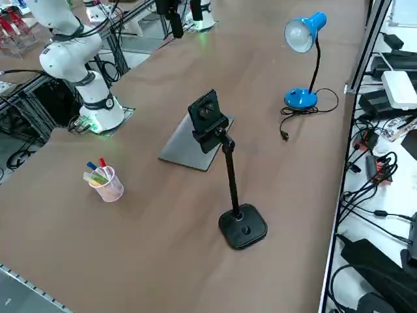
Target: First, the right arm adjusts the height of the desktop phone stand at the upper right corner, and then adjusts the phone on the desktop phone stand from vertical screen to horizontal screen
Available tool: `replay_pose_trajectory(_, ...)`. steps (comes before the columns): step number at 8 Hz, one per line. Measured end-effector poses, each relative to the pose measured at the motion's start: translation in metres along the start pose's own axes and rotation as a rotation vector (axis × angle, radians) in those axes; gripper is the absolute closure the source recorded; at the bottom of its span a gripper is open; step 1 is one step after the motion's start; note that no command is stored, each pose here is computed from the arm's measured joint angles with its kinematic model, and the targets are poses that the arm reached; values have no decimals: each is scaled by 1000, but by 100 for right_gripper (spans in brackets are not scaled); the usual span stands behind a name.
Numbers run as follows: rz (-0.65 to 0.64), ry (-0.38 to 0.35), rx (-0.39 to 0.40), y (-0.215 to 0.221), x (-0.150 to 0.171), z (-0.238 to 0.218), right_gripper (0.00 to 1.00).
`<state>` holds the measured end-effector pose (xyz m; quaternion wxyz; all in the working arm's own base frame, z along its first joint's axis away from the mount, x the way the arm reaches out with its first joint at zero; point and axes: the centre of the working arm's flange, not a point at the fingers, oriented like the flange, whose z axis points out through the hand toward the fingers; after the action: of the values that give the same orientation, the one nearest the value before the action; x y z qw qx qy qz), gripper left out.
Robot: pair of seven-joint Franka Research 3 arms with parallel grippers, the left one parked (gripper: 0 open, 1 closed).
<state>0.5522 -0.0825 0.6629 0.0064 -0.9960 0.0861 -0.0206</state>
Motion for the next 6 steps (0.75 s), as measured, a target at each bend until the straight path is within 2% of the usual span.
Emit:
replay_pose_trajectory(3, 57, 43, -30, 38, 38, -5, 0)
replay_pose_trajectory(6, 18, 67, -58, 87, 62, 0, 0)
